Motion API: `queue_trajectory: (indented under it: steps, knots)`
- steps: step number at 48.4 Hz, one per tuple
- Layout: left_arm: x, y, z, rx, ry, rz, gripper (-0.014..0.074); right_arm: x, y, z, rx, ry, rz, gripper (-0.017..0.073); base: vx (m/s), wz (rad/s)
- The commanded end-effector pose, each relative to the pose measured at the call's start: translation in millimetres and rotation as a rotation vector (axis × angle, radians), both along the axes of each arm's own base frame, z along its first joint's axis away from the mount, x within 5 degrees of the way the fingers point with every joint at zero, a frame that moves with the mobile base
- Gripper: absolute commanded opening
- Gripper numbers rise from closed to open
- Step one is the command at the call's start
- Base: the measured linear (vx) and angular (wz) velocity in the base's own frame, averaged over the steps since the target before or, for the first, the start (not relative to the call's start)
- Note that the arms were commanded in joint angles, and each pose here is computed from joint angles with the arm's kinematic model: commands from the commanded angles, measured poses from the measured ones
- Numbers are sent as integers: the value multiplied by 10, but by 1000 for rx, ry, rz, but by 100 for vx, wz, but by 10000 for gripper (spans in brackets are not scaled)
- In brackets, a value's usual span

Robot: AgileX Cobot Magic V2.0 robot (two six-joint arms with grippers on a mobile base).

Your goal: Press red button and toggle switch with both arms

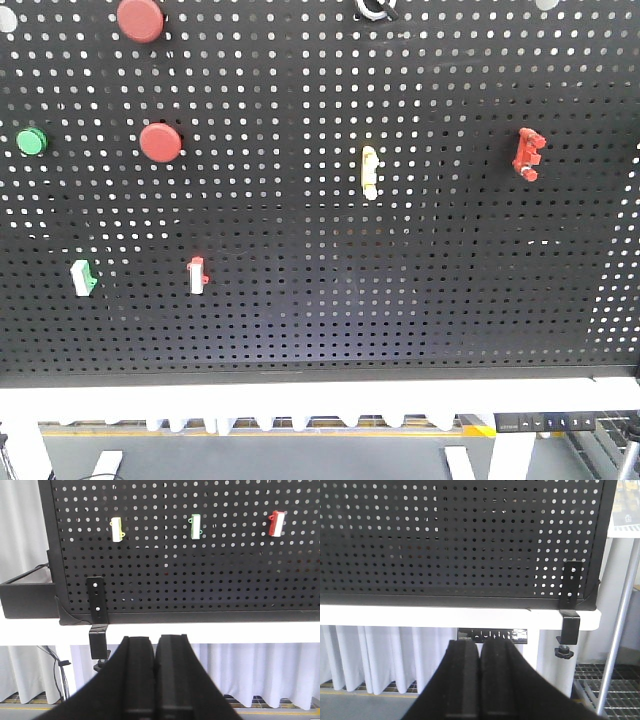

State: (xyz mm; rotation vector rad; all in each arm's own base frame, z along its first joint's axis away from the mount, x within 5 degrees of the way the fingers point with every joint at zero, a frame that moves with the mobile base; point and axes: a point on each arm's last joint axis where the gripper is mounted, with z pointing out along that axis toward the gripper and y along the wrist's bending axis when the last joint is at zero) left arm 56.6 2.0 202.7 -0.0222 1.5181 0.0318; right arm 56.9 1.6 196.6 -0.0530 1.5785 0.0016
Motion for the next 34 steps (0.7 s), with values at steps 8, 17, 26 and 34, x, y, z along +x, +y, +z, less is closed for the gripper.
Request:
queue_trajectory:
  steps: [8, 17, 26, 34]
  knots:
    - [19, -1, -45, -15, -35, -2, 2, -12, 5, 49, -7, -90, 3, 0, 0, 0]
    - [19, -1, -45, -15, -35, -2, 2, -12, 5, 49, -7, -90, 3, 0, 0, 0]
    - [19, -1, -45, -15, -35, -2, 2, -12, 5, 49, -7, -90, 3, 0, 0, 0]
    - [19, -1, -45, -15, -35, -2, 2, -12, 5, 49, -7, -90, 3, 0, 0, 0]
